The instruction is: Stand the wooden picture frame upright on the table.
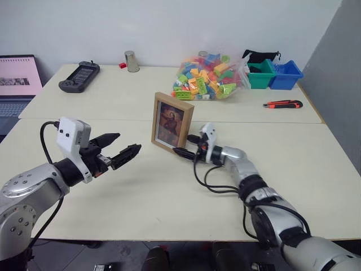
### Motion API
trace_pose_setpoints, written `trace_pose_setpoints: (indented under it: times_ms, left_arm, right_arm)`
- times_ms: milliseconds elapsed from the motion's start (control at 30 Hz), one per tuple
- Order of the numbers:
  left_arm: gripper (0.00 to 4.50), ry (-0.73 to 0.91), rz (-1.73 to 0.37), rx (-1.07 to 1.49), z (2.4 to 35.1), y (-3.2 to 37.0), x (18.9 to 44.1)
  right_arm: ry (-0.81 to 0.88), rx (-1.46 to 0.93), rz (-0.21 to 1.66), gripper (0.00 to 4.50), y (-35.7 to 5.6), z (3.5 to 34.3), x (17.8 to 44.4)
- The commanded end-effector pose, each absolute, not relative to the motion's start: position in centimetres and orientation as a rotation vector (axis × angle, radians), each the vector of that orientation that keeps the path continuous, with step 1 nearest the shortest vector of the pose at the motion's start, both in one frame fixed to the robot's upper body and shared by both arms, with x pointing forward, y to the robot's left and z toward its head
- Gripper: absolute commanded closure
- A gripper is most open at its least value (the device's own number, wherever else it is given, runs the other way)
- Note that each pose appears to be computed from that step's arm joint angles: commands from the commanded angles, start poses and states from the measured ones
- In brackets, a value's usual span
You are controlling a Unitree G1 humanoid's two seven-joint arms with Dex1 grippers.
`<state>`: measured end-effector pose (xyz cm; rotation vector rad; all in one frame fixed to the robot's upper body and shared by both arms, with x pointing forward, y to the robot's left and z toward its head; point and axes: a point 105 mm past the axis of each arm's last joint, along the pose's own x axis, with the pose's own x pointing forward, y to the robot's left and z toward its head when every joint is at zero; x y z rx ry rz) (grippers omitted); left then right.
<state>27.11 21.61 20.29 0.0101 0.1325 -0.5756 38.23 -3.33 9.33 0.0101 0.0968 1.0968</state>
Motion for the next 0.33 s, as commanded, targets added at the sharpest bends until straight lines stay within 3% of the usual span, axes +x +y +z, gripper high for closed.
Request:
trace_pose_setpoints:
  times_ms: [33,167,333]
  left_arm:
    - [0.00,0.104,-0.542,0.045,21.2,22.5,27.4]
    - [0.00,0.127,-0.508,0.048,20.5,23.5,27.7]
    - [0.00,0.132,-0.485,0.034,20.1,24.4,28.0]
  right_arm:
    - [0.081,-0.137,1.138,0.05,-6.7,11.4,36.2]
    - [0.111,-0.197,1.126,0.05,-9.8,14.1,34.0]
    - [0.114,-0.218,1.103,0.05,-10.6,17.9,31.2]
